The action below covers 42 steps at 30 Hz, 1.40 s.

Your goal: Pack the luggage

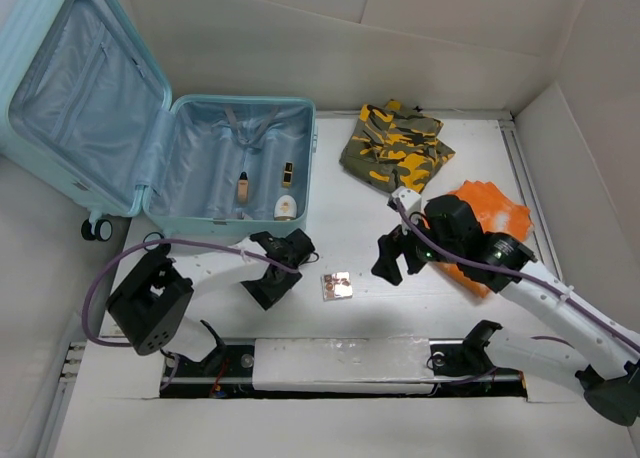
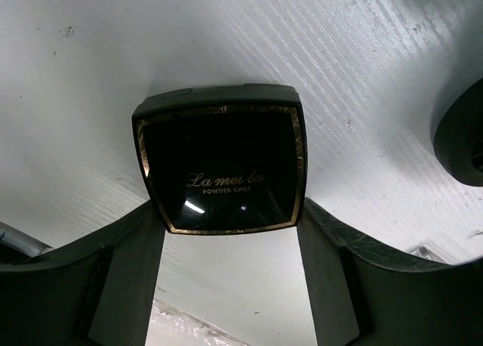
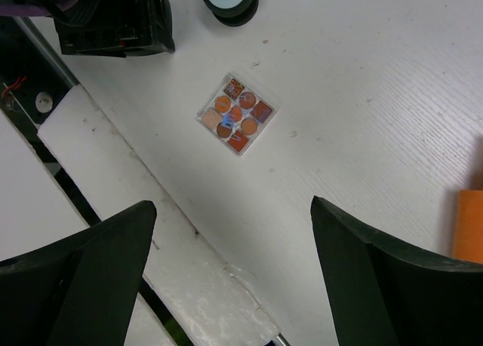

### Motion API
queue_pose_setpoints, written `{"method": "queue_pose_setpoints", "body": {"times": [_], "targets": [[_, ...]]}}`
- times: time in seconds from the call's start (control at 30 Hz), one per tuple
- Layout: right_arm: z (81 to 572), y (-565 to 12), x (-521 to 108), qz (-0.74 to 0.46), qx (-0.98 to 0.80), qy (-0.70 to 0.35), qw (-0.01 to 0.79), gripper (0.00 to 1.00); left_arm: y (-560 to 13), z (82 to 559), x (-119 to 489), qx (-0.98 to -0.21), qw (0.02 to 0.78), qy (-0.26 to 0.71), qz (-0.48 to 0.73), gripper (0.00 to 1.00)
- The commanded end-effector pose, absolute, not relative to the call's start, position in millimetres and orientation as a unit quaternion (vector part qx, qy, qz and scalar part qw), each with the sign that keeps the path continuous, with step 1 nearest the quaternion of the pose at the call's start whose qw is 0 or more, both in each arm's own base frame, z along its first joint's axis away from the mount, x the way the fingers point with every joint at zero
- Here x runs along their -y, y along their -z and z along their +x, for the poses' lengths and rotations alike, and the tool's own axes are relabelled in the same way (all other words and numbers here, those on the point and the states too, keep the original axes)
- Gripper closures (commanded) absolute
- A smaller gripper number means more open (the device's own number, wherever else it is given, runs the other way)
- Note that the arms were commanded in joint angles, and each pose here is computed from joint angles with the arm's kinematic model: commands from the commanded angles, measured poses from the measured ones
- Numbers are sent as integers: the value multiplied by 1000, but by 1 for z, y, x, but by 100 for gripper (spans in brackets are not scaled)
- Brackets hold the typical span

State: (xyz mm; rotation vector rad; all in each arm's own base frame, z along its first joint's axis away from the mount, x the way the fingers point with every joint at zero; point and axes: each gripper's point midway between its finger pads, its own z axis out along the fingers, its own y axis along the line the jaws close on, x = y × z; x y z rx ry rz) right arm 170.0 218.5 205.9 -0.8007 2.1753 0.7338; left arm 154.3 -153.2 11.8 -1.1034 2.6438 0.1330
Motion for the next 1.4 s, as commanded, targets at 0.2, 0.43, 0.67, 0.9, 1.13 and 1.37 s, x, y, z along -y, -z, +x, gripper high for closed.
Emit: {"method": "queue_pose_setpoints", "body": {"times": [0.2,0.43,0.67,0.9,1.13,1.37], "targets": [[172,-235,-221,-317,-821,-296,373,10,-62,182,154,-907,222,-52,-353,70],[176,-234,-225,-317,-822,-295,371,10,-176,205,169,-882,294,64,-362,69],[177,-239,-235,-325,-814,-313,365,10,-245,290,140,-839,376,142,-367,62],[173,-247,-231,-311,-816,-317,370,10,-220,412,51,-846,378,51,-373,56],[177,-239,-217,-277,-835,-289,378,10,-177,479,9,-868,332,-70,-362,33],[184,-241,-210,-249,-845,-270,390,10,-175,485,10,-877,332,-28,-347,24]]}}
